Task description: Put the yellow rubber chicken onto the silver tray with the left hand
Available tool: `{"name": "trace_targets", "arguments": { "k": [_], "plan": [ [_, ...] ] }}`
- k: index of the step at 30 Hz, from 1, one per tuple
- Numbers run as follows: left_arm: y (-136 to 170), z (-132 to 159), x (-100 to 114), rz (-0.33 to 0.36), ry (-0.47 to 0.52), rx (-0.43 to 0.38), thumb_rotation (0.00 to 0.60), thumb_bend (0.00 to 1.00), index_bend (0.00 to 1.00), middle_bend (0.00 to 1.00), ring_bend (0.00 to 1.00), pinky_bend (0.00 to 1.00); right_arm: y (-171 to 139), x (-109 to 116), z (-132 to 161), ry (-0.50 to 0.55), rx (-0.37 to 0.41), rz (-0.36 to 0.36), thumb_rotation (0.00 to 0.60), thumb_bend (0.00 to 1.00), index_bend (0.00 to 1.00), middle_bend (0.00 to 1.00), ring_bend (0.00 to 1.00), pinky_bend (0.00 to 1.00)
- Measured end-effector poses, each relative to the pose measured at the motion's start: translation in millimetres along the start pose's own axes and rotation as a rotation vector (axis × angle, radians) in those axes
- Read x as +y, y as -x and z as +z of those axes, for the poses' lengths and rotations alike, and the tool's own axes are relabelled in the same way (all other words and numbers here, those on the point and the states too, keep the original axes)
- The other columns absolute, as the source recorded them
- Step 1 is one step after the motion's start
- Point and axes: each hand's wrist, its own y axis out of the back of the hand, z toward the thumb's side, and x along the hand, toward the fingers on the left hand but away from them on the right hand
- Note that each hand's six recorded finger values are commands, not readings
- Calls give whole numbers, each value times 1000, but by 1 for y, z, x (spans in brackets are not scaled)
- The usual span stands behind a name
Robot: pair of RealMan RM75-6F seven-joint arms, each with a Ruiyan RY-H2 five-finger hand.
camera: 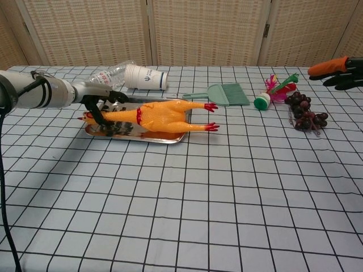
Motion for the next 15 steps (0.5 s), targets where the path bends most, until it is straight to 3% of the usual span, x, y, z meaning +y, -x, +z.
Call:
{"name": "trace_targets", "arguments": {
  "k": [6,15],
  "plan": [
    [1,3,6,-91,29,24,600,362,0,0,0,3,-2,2,0,6,8,-4,600,116,0,0,0,0],
    [10,17,20,-129,122,-2,600,354,0,0,0,1,-4,3,3,5,12,-5,600,116,0,0,0,0]
  ]
}}
